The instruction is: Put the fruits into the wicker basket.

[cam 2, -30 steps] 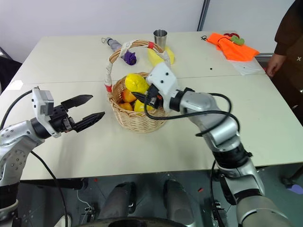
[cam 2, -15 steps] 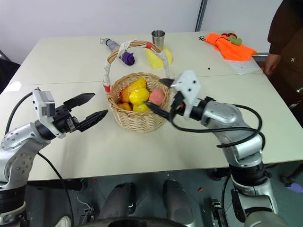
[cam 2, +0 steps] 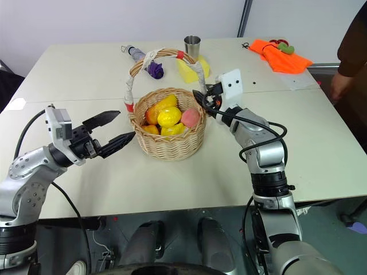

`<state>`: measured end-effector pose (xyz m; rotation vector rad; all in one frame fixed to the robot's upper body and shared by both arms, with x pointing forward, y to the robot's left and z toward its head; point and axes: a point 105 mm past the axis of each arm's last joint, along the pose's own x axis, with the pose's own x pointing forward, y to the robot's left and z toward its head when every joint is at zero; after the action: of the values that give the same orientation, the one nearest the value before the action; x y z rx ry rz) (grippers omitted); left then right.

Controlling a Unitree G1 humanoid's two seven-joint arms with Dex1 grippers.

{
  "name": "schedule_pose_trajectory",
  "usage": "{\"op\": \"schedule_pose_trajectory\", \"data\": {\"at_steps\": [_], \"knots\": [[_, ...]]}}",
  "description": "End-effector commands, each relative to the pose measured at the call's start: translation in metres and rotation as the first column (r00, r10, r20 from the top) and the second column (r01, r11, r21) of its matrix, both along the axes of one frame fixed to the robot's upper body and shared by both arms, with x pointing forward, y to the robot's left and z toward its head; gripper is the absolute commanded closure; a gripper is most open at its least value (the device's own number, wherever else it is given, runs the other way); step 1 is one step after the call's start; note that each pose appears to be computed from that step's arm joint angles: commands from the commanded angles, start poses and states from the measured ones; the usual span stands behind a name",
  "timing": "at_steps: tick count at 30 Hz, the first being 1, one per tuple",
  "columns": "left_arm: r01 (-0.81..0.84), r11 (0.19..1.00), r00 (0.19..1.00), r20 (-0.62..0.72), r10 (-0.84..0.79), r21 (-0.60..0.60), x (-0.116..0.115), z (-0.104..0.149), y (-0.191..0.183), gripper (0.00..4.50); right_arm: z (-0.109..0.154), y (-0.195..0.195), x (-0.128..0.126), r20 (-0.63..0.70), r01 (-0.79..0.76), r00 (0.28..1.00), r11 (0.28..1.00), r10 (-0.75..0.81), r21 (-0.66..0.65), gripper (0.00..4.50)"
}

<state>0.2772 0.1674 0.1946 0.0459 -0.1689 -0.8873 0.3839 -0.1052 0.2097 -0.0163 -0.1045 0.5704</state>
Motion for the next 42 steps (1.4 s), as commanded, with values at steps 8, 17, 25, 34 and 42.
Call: {"op": "schedule_pose_trajectory", "data": {"at_steps": [8, 17, 25, 34, 42], "knots": [[-0.015, 1.000, 0.998, 0.056, 0.015, 0.002, 0.000, 0.008, -0.001, 0.00, 0.048, -0.105, -0.007, 0.187, 0.340, 0.920, 0.938, -0.345, 0.059, 4.49], [0.006, 1.000, 0.998, 0.056, -0.005, -0.004, 0.007, 0.006, -0.009, 0.00, 0.048, -0.213, -0.003, 0.145, 0.695, 0.697, 0.711, -0.702, 0.105, 4.49], [-0.008, 1.000, 0.998, 0.057, 0.008, -0.003, 0.009, 0.005, -0.009, 0.00, 0.045, -0.222, -0.011, 0.186, 0.685, 0.704, 0.724, -0.686, 0.078, 1.54], [-0.045, 0.999, 0.998, 0.032, 0.045, 0.005, 0.009, 0.000, 0.001, 0.00, 0.021, -0.209, -0.059, 0.255, 0.534, 0.827, 0.842, -0.501, -0.079, 1.10], [-0.201, 0.975, 0.977, -0.051, 0.207, 0.099, 0.022, -0.021, 0.027, 0.00, -0.020, -0.126, -0.096, 0.093, 0.043, 0.995, 0.977, -0.024, -0.211, 1.10]]}}
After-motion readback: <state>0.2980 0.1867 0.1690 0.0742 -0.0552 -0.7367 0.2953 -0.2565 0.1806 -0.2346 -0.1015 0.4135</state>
